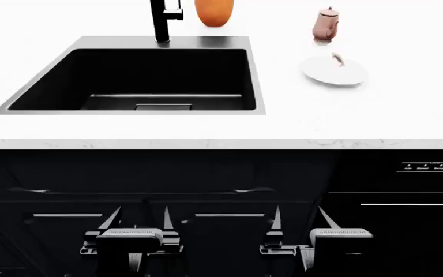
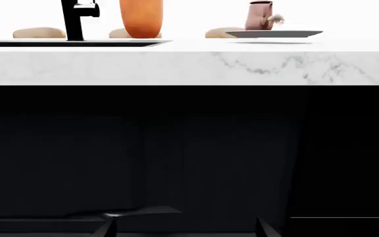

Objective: Pick the shrimp from the counter and place it in the sink. Then turn on the sink faucet.

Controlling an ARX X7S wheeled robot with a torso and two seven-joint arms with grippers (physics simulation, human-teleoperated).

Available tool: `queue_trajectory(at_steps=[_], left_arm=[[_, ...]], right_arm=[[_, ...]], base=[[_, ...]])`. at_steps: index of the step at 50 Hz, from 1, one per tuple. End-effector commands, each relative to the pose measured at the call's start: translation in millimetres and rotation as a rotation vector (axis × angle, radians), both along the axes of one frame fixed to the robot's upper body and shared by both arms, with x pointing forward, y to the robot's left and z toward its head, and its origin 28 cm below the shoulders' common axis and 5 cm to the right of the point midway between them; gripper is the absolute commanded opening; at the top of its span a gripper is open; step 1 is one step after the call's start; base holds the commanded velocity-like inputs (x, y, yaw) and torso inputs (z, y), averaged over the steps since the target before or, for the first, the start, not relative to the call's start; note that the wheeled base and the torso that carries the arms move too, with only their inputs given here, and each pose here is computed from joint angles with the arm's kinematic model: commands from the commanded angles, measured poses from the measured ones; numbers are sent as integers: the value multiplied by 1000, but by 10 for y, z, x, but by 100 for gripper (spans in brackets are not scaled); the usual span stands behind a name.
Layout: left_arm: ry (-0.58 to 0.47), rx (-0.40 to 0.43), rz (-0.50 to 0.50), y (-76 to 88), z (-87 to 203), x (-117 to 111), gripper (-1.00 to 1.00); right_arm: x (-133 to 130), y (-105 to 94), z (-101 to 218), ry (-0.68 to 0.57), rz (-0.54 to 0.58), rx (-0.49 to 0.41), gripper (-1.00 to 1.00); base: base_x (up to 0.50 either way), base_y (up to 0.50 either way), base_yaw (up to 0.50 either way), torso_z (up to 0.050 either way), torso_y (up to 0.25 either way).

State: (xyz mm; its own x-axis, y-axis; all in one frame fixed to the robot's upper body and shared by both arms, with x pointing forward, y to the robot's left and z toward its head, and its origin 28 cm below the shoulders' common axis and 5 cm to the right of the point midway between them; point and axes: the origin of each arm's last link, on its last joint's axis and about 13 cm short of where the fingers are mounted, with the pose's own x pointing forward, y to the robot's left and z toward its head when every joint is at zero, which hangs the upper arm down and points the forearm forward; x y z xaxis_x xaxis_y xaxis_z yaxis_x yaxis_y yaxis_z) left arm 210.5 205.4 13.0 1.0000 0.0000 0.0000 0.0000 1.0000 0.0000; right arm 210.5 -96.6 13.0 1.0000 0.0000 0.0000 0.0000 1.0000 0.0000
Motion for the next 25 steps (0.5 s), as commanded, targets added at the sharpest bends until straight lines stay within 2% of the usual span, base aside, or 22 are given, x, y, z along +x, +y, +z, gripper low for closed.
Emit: queue_trajectory(at_steps=[1,5,7,11,13,14,17,19,21,25], left_arm=[[-2,10,31,26,9,15,100],[17,27,49,37,93,16,100],[-7,73,42,59,286,-3,100],[-40,94,29,108,737,-37,100],[-82,85,-22,101,944,-67,100],[-107,122,-13,106,1048,-80,100],[-122,140,-9,112,1169,-150,100],[-137,107,-4,116,1174,-212,100],[-104,117,-11,99,1174,-259,100],[-150,106,-12,120,1332,-284,100]], right_arm=[[-5,-9,8,0,-6,-25,100],[-37,-3,98,3,11,-37,100],[-40,-34,277,-10,17,-51,100],[-90,-74,683,-44,19,-78,100],[-104,-76,856,-52,41,-18,100],[-120,-87,928,-49,45,-42,100],[-172,-128,1125,-68,48,-53,100],[-209,-139,1163,-86,46,-59,100],[-222,-138,1208,-82,45,-42,100],[-254,-135,1343,-114,57,-47,100]], base=[[0,0,0,0,0],[0,0,0,0,0],[0,0,0,0,0],[0,0,0,0,0],[0,0,0,0,0],[0,0,0,0,0],[0,0,0,0,0],[0,0,0,0,0],[0,0,0,-9,0],[0,0,0,-4,0]])
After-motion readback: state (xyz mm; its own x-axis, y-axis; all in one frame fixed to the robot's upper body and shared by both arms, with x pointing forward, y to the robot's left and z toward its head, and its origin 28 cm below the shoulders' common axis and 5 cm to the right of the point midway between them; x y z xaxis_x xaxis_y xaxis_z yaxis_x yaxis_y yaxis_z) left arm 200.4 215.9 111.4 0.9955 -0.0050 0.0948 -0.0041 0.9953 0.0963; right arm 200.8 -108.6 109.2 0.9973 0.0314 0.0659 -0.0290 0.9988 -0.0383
